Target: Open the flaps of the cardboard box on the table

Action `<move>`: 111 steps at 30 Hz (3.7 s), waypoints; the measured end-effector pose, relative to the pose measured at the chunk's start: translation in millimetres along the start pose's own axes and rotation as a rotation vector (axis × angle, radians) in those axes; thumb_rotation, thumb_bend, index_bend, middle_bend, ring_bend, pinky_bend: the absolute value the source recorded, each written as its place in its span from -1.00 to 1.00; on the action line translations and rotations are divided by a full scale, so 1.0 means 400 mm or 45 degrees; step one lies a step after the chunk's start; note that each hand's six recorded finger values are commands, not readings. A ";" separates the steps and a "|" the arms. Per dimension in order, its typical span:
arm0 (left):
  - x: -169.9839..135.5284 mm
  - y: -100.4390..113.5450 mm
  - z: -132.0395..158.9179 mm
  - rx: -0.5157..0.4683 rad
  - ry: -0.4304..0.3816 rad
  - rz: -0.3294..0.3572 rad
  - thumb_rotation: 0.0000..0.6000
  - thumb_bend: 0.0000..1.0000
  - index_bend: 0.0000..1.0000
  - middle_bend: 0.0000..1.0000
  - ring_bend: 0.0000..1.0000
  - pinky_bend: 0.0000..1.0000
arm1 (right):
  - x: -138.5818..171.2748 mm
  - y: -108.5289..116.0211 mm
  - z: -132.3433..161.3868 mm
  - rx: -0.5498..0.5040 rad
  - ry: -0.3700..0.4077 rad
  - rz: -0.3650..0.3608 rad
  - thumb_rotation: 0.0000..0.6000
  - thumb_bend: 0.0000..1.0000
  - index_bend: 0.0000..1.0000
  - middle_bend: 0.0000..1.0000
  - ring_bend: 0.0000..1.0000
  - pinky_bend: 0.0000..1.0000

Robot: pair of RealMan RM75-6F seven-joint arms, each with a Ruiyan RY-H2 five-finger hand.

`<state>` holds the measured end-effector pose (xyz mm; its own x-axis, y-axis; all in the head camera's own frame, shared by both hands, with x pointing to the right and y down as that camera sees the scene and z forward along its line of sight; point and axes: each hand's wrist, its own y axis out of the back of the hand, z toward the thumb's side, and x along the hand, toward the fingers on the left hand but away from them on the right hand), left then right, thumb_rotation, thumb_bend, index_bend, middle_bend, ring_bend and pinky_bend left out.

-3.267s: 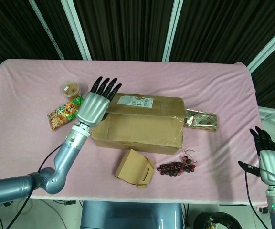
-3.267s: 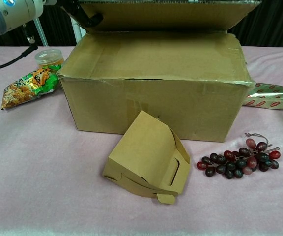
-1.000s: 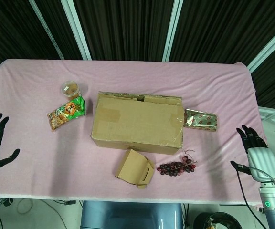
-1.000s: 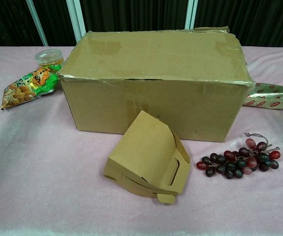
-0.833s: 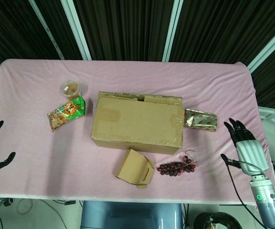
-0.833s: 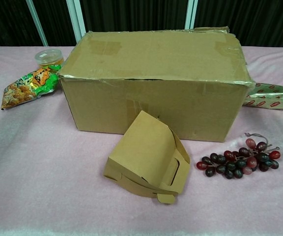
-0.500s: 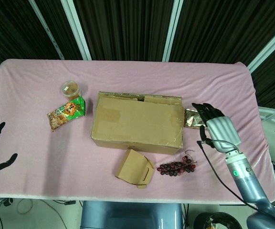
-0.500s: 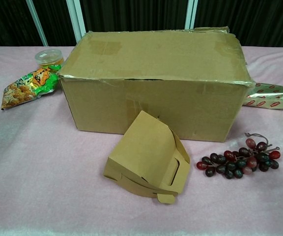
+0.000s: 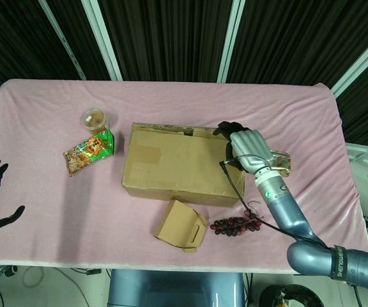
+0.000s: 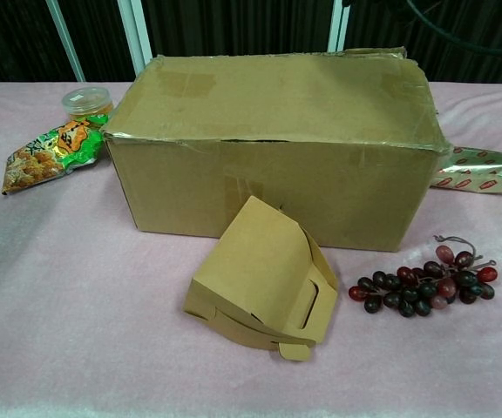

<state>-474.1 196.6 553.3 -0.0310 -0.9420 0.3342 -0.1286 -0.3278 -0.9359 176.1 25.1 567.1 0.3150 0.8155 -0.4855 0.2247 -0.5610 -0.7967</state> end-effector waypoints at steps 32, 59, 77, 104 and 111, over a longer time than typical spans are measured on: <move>0.008 0.001 -0.005 -0.037 0.022 -0.017 1.00 -0.67 -1.00 -1.00 -1.00 -1.00 | -0.095 -0.069 -0.040 -0.012 -0.177 0.025 1.00 0.82 -0.45 -0.25 -0.30 -0.23; 0.010 0.000 -0.007 -0.052 0.029 -0.031 1.00 -0.67 -1.00 -1.00 -1.00 -1.00 | -0.084 -0.090 -0.027 -0.035 -0.182 0.076 1.00 0.82 -0.42 0.03 0.20 0.21; 0.009 0.000 -0.002 -0.057 0.018 -0.034 1.00 -0.67 -1.00 -1.00 -1.00 -1.00 | -0.050 -0.038 0.095 -0.320 -0.095 0.093 1.00 0.82 -0.49 0.01 0.20 0.21; 0.007 -0.004 0.001 -0.053 0.012 -0.041 1.00 -0.67 -1.00 -1.00 -1.00 -1.00 | 0.048 0.048 0.300 -0.552 0.136 0.173 1.00 0.35 -0.56 -0.09 0.13 0.16; 0.007 -0.004 0.002 -0.053 0.010 -0.043 1.00 -0.67 -1.00 -1.00 -1.00 -1.00 | 0.069 0.043 0.300 -0.564 0.126 0.217 1.00 0.12 -0.60 -0.12 0.09 0.12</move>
<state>-473.3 194.4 555.5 -0.0334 -0.9298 0.3666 -0.1710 -0.3561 -0.9187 78.1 54.9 496.9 0.4630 0.7013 -0.5421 0.5265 -0.7096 -0.4683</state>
